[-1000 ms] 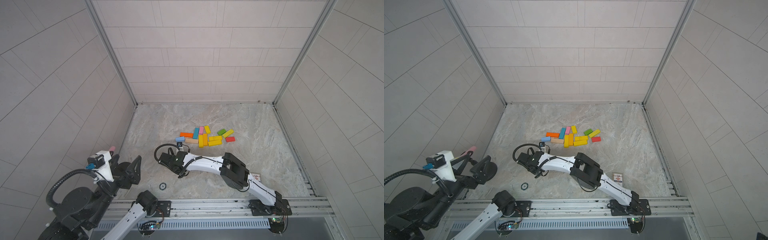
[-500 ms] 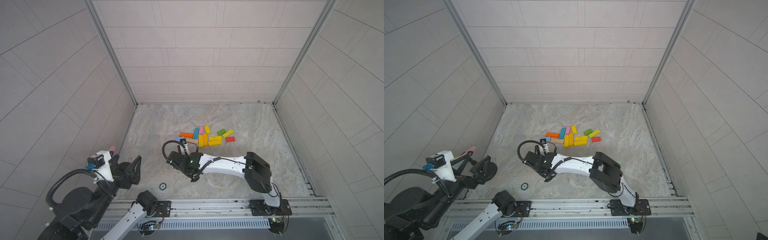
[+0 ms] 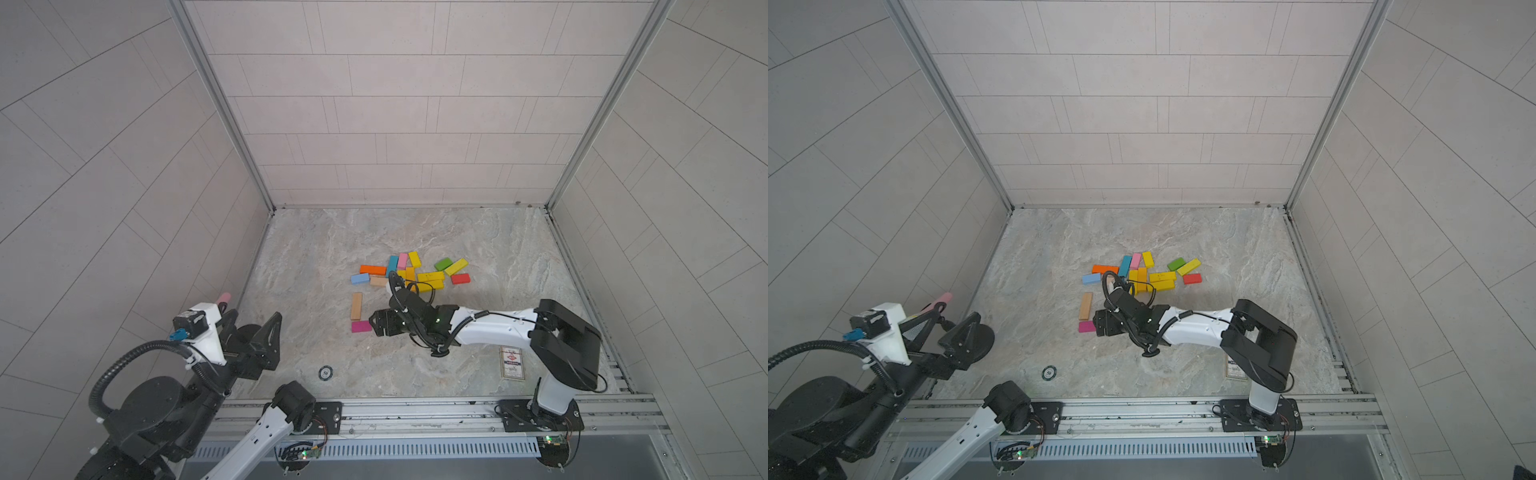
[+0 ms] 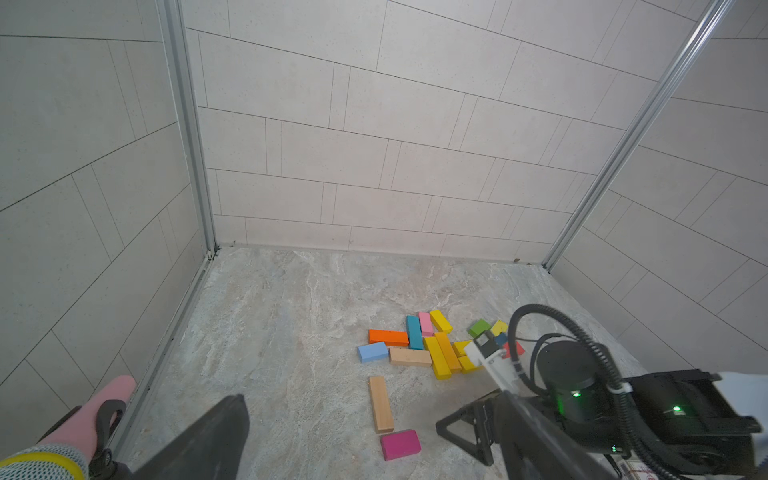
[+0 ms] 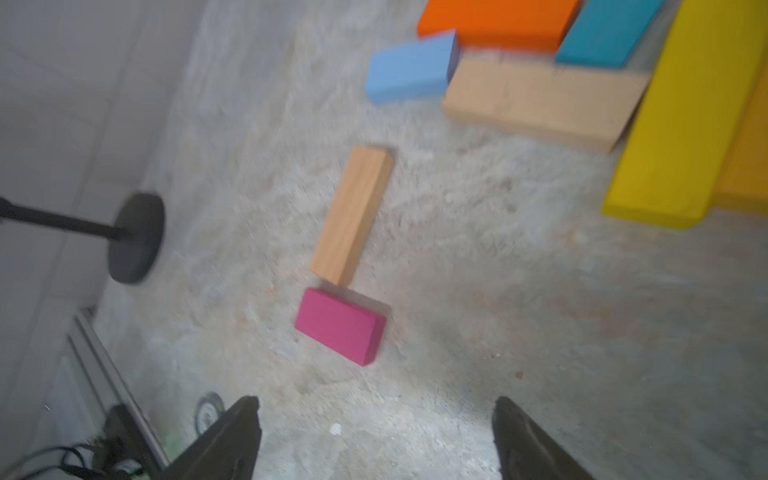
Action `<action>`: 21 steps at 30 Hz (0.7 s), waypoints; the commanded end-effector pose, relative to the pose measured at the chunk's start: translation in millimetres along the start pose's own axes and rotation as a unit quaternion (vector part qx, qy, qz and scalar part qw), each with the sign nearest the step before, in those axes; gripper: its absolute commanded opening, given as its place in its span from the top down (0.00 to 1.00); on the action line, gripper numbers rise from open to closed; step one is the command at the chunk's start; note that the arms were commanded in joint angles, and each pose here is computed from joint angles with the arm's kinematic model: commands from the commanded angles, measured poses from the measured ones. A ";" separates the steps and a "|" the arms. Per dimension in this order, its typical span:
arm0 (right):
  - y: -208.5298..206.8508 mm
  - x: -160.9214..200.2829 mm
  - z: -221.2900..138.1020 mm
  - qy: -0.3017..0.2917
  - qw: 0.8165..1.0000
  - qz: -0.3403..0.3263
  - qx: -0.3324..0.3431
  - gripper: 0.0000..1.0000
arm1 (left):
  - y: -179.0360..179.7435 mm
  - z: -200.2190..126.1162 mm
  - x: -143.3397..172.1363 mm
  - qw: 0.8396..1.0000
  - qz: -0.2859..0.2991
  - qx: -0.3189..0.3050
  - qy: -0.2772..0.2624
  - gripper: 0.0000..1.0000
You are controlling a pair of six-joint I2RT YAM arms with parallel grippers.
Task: Assemble the letter h with building blocks
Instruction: Assemble the building block at the center of the board.
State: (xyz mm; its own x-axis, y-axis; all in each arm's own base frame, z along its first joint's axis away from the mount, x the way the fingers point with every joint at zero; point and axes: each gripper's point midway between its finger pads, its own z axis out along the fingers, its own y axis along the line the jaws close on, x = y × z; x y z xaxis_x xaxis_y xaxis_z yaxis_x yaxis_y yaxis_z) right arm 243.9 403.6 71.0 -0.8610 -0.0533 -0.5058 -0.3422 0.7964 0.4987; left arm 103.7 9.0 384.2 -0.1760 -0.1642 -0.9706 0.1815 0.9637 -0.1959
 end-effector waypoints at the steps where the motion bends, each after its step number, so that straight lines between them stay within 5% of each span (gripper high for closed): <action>1: 37.0 31.4 9.1 0.061 0.997 -0.007 -0.056 0.10 | 1.8 -0.2 1.7 1.000 0.009 -0.002 0.000 0.00; 21: 19.2 12.8 35.9 0.017 0.999 0.016 -0.025 0.15 | -1.0 4.1 4.2 1.000 0.013 0.001 0.006 0.00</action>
State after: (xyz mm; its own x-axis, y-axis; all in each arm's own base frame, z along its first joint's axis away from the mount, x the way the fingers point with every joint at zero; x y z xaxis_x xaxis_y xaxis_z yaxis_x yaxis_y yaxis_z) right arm 232.0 434.5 48.2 -0.8865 -0.0686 -0.4577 -0.3416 0.7642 0.5471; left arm 105.3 7.5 380.9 -0.1845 -0.1578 -0.9701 0.1818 0.9645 -0.1915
